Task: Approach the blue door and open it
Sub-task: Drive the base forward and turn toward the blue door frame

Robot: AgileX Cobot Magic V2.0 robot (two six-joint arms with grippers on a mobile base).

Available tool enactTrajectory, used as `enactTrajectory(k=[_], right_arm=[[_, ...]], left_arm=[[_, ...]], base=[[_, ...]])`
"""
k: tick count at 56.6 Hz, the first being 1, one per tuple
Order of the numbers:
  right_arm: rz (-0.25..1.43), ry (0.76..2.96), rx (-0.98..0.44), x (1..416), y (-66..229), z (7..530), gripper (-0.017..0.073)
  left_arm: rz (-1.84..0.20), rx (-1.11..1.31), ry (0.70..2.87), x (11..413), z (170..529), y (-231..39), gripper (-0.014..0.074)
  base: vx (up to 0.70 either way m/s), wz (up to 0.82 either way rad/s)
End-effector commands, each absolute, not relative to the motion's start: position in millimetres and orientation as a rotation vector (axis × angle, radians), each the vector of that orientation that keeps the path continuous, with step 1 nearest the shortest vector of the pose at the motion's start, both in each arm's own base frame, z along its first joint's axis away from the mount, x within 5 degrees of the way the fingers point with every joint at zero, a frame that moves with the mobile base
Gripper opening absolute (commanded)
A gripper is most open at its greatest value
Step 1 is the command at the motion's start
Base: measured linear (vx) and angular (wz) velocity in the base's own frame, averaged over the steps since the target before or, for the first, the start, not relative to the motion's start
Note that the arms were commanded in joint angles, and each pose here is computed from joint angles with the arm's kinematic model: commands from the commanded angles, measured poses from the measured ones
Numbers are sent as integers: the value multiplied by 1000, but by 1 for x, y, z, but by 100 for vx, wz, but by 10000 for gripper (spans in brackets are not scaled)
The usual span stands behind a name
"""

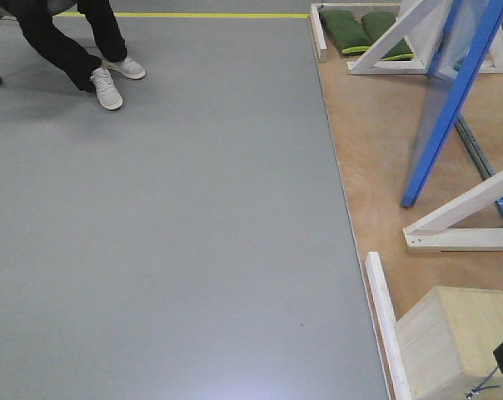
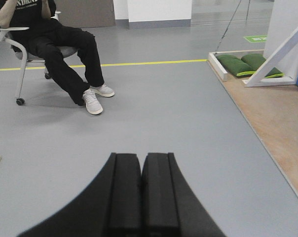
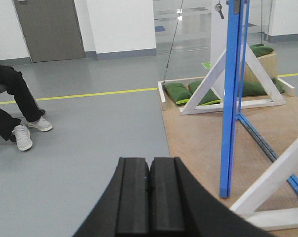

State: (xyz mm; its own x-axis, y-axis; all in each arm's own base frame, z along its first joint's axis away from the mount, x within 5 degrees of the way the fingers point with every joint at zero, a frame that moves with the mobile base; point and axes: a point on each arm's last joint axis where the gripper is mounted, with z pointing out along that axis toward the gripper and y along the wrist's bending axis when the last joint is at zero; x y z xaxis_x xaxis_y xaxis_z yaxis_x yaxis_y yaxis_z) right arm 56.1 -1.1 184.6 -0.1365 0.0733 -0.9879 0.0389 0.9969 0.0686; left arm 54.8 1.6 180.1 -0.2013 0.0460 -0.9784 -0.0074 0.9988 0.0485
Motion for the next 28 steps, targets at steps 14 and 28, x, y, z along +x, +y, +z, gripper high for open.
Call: enactTrajectory(k=[14, 28], right_arm=[[11, 1603, 79, 56, -2, 193, 12], [11, 1603, 79, 56, -2, 193, 12]], left_arm=[[33, 28, 1650, 54, 197, 1, 73], [33, 28, 1650, 54, 197, 1, 73]], base=[[27, 0], [34, -5]])
